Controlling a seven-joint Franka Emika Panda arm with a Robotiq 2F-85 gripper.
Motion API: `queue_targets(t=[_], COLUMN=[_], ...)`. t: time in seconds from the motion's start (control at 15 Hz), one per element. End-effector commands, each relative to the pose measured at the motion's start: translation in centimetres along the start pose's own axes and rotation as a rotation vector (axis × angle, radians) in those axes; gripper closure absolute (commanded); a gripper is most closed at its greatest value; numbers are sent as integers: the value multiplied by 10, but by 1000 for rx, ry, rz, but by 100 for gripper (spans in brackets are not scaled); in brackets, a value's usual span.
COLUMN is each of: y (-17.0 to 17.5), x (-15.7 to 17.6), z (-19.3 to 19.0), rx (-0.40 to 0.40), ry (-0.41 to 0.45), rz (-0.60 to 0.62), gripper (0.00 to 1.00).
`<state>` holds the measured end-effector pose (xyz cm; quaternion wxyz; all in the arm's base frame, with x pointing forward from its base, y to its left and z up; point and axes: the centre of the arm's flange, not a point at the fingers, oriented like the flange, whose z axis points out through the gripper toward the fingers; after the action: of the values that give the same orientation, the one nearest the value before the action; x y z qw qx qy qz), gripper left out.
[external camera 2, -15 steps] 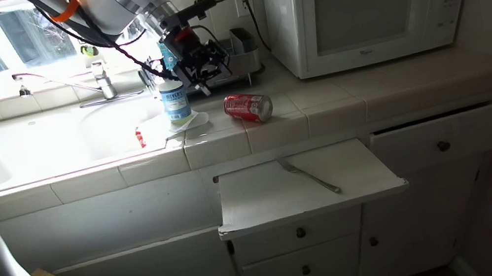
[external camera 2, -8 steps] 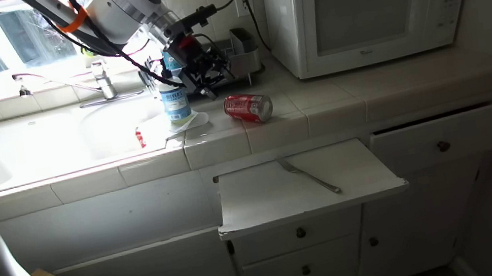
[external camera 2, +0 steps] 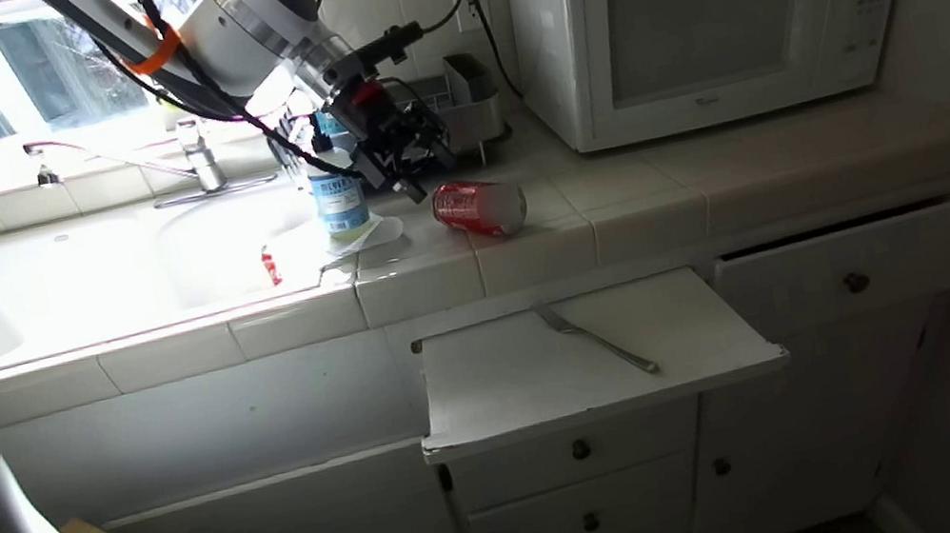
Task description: Move the can to the left then put it upright
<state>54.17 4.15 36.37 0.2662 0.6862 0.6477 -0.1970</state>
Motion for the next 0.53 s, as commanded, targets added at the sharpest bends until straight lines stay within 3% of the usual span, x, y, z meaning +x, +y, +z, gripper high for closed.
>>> queue_targets(t=[0.0, 0.33, 0.4, 0.47], y=[5, 5, 5, 5], x=[9, 13, 14, 15], z=[8, 14, 15, 17], rx=[-17, 5, 4, 4], ry=[-16, -11, -10, -1], rz=[-4, -12, -13, -17], gripper=[0, 2, 13, 16])
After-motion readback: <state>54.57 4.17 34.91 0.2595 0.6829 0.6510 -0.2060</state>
